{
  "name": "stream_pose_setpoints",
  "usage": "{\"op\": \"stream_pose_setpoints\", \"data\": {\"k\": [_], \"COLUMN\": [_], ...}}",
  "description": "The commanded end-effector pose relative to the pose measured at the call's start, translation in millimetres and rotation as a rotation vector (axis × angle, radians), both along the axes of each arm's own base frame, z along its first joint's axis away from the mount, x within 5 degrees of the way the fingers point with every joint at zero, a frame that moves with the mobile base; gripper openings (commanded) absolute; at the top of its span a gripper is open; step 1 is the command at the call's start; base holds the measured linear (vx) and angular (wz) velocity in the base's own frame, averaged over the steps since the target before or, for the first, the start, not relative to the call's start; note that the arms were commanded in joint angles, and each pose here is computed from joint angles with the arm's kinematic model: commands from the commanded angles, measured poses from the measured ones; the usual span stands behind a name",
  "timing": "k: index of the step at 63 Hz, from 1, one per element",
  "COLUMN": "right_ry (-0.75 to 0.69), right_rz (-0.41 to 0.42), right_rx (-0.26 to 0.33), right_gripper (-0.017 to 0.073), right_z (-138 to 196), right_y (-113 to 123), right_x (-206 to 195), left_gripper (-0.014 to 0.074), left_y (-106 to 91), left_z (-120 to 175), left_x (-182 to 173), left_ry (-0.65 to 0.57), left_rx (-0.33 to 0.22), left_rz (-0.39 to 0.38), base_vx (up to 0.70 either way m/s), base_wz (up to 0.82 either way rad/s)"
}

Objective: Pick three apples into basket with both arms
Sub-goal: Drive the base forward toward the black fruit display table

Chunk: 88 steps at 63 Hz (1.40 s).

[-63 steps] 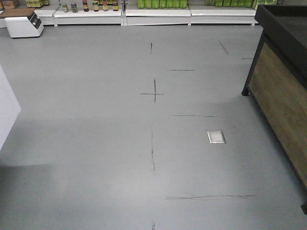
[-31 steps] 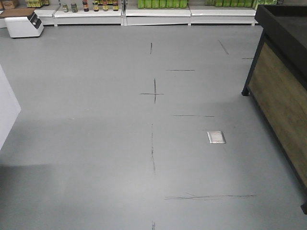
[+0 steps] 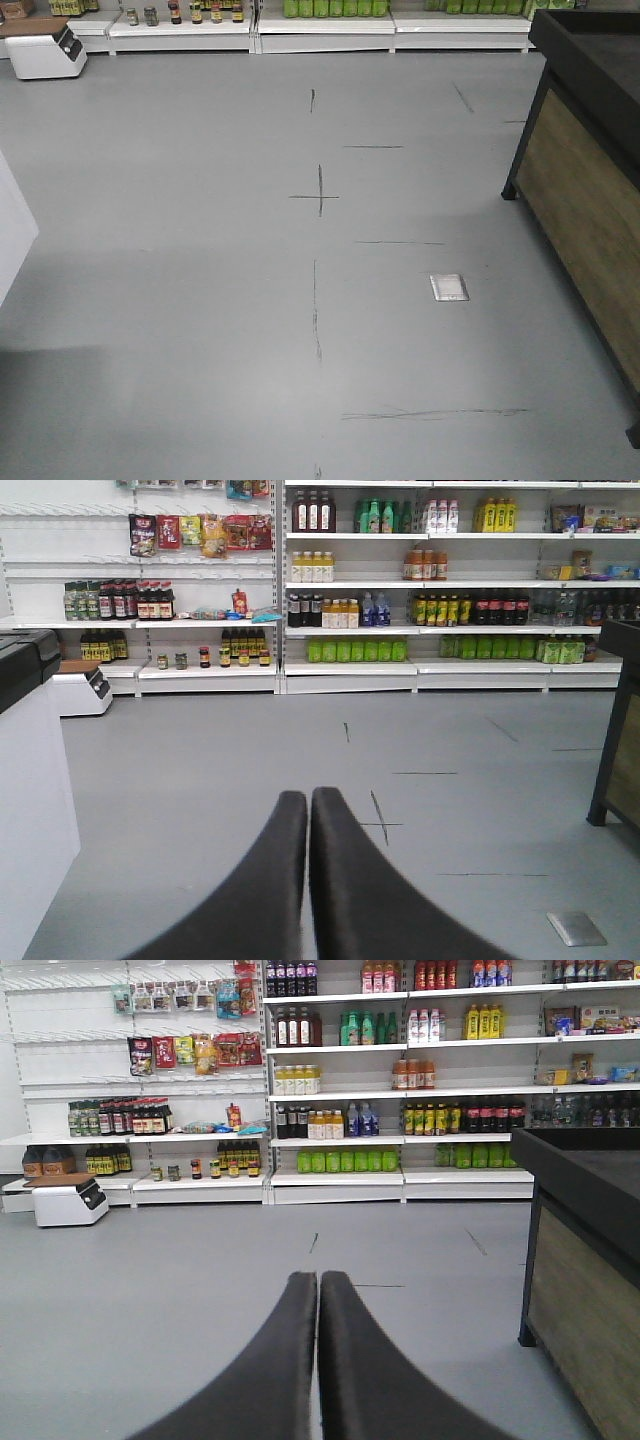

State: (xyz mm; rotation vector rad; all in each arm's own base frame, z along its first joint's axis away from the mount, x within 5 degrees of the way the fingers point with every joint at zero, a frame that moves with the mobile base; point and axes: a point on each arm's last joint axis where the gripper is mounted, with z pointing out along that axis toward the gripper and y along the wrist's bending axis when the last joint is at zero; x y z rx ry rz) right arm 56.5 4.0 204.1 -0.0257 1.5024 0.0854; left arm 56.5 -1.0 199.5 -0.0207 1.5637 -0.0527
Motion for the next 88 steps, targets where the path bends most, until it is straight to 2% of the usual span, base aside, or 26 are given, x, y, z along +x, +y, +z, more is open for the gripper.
{"op": "stream_pose_setpoints", "data": {"k": [1,88], "right_ry": [-0.067,-0.067], "right_rz": [-0.001,-0.001], "right_rx": [-0.006,-0.006], "right_gripper": [-0.0009,-0.0009], "right_z": [2.1,2.1], "right_y": [-0.1,-0.1], "right_x": [-0.6,-0.6], "left_gripper": [-0.0006,-0.0006], "left_y": [-0.4,-0.4], "left_z": [-0.4,-0.4], "left_x": [-0.4,-0.4], "left_ry": [-0.066,-0.066], "left_rx": [-0.011,-0.011], "left_rz": [-0.004,-0.004], "base_vx": [0.07,0.11], "base_wz": [-0.04,0.03]}}
